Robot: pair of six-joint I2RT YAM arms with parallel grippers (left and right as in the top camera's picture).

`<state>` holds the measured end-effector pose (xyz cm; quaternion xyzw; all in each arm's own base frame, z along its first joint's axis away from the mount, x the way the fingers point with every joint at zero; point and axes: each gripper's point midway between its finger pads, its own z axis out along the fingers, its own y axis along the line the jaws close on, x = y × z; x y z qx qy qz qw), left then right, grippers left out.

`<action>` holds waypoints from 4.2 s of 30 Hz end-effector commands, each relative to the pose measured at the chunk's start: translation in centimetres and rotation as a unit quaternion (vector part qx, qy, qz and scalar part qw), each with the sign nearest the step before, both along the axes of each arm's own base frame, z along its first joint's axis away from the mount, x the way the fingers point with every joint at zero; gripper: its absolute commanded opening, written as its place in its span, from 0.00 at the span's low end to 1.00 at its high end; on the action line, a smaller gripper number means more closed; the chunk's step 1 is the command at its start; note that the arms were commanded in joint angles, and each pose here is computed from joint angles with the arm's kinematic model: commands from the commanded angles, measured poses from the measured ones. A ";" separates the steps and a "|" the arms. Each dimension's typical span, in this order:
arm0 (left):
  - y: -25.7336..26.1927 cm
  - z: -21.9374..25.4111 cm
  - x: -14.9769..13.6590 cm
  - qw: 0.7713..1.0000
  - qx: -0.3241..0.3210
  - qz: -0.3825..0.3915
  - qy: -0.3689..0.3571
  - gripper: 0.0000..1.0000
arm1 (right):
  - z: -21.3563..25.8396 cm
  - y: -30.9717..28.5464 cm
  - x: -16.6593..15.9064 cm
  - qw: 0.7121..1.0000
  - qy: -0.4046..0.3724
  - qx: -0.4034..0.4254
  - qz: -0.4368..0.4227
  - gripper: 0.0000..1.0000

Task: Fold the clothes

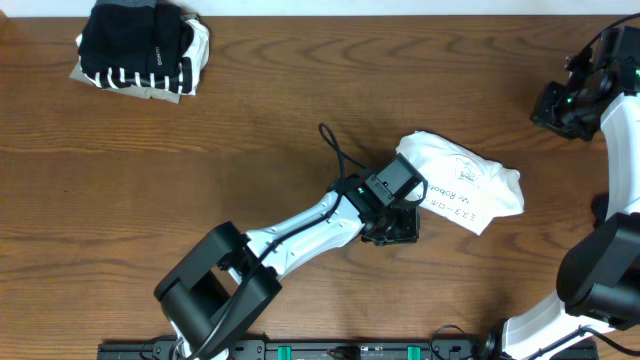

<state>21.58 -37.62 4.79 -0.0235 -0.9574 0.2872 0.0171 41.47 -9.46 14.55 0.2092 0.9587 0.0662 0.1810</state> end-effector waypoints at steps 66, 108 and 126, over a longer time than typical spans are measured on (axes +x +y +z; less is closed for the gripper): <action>-2.5 -5.9 7.5 0.984 -0.018 0.164 -0.066 0.06 | -8.6 4.2 -4.3 0.995 0.098 0.013 -0.029 0.01; 16.8 -4.7 19.1 0.983 -0.030 0.170 -0.060 0.06 | -11.9 25.5 -10.0 0.970 0.154 0.150 0.112 0.01; 11.4 3.5 16.4 0.979 -0.108 -0.021 -0.172 0.98 | 2.1 13.0 -9.4 0.995 0.016 0.094 0.011 0.99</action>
